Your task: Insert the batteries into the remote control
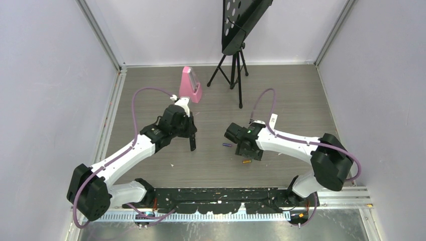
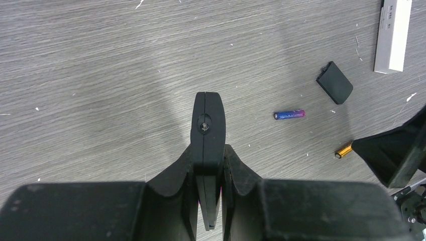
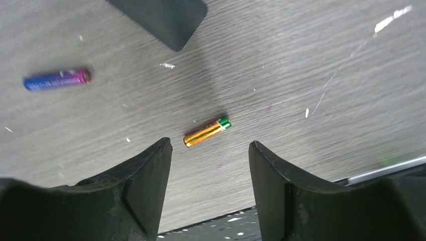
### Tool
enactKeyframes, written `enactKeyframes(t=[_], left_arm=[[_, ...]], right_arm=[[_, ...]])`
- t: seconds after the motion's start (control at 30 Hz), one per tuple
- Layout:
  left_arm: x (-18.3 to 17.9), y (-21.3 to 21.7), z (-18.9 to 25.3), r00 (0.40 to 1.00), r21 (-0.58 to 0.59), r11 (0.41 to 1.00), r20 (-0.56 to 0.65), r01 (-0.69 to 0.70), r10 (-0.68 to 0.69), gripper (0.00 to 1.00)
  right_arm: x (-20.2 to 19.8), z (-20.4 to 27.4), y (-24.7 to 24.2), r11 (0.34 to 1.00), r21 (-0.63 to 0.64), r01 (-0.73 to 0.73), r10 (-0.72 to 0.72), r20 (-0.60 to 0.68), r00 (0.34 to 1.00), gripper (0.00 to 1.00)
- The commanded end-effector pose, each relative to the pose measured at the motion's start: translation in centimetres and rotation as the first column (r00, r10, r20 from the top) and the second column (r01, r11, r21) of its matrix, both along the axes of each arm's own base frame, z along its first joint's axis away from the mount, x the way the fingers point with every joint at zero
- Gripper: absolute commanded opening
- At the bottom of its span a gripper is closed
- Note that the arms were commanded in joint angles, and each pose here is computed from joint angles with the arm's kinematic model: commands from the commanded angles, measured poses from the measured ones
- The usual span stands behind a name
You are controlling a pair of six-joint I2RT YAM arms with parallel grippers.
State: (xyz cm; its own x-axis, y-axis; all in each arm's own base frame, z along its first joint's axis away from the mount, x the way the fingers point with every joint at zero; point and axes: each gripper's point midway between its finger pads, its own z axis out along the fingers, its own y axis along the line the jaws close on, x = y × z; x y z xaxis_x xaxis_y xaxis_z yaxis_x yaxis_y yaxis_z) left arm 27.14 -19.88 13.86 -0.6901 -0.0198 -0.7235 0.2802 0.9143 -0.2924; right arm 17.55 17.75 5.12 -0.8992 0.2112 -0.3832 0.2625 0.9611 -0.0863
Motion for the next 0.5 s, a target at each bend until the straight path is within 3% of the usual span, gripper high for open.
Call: enactKeyframes(t=[0.0, 0.23, 0.47], left_arm=[[1.3, -0.9, 1.8, 0.998, -0.056, 0.998, 0.062, -0.005, 0.008, 0.00], [1.0, -0.8, 1.8, 0.998, -0.063, 0.998, 0.068, 0.007, -0.002, 0.00], [1.0, -0.5, 1.4, 0.998, -0.048, 0.999, 0.070, -0.003, 0.007, 0.00]], right_arm=[[0.7, 0.8, -1.2, 0.929, 0.104, 0.356, -0.367, 0.116, 0.923, 0.60], [1.5, -1.5, -1.0, 0.813, 0.215, 0.540, -0.570, 0.111, 0.814, 0.47], [2.9, -2.8, -0.5, 0.790, 0.245, 0.563, -0.600, 0.114, 0.792, 0.42]])
